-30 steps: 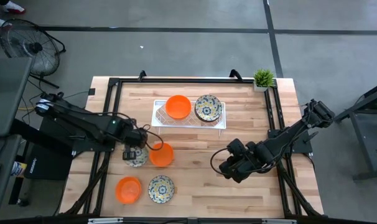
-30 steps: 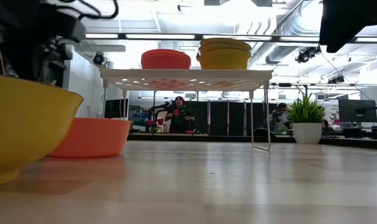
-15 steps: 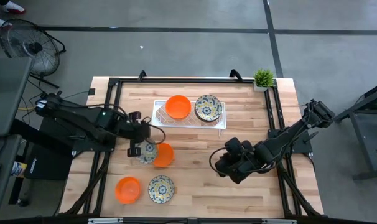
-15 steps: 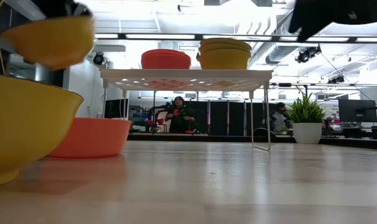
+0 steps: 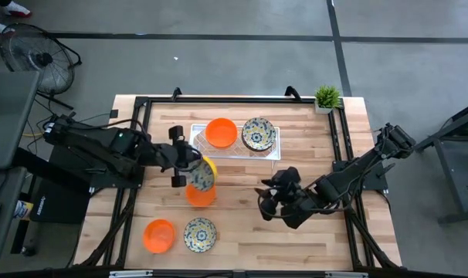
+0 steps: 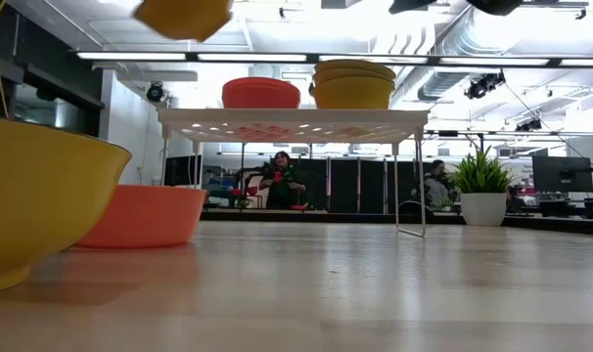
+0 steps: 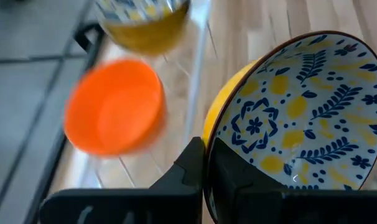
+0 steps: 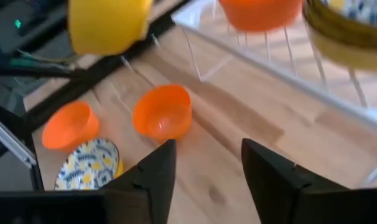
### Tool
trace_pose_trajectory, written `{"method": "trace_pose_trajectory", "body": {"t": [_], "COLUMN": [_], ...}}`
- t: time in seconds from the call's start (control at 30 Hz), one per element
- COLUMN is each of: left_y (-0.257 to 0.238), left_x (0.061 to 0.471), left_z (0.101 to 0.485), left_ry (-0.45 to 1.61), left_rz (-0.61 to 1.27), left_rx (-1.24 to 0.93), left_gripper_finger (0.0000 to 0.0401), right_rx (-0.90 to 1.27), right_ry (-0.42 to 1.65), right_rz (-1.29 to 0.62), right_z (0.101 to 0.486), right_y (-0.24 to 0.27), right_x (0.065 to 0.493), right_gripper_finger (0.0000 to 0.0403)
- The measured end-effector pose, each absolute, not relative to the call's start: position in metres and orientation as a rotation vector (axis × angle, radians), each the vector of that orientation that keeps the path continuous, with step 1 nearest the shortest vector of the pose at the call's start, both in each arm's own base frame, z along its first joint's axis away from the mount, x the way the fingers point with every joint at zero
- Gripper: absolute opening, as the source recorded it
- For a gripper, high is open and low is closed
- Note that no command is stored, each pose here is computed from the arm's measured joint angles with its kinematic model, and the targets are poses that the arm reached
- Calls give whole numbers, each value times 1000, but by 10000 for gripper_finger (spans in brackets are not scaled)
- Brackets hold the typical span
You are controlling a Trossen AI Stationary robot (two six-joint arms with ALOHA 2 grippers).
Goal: Pick & Place Mini bowls
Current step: Stack the yellow patterned bowl on top of the other yellow patterned bowls on the shelf
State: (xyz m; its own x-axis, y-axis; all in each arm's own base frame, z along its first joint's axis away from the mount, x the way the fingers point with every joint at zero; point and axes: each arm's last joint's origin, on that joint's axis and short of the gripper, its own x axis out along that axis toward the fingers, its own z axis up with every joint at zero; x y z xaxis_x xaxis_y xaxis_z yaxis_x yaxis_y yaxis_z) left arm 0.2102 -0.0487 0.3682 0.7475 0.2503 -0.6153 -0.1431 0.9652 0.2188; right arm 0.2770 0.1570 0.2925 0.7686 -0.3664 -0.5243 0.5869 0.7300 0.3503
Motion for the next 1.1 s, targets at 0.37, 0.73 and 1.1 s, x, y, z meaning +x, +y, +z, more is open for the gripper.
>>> {"method": "trace_pose_trajectory", "body": {"t": [0.37, 0.73, 1.1], "left_y": [-48, -51, -53], "left_x": [230, 251, 262], "left_z": [388, 390, 393], "left_ry": [458, 414, 402], "left_rz": [401, 552, 579], "left_rx": [343, 541, 669], "left_gripper_finger": [2, 2, 1], "right_rx": [295, 138, 85], "right_ry": [253, 132, 84], "right_rz": [-494, -588, -594], "right_z": [315, 334, 350], "right_y": [155, 130, 112], "right_x": [296, 315, 326], "right_gripper_finger": [235, 237, 237]}}
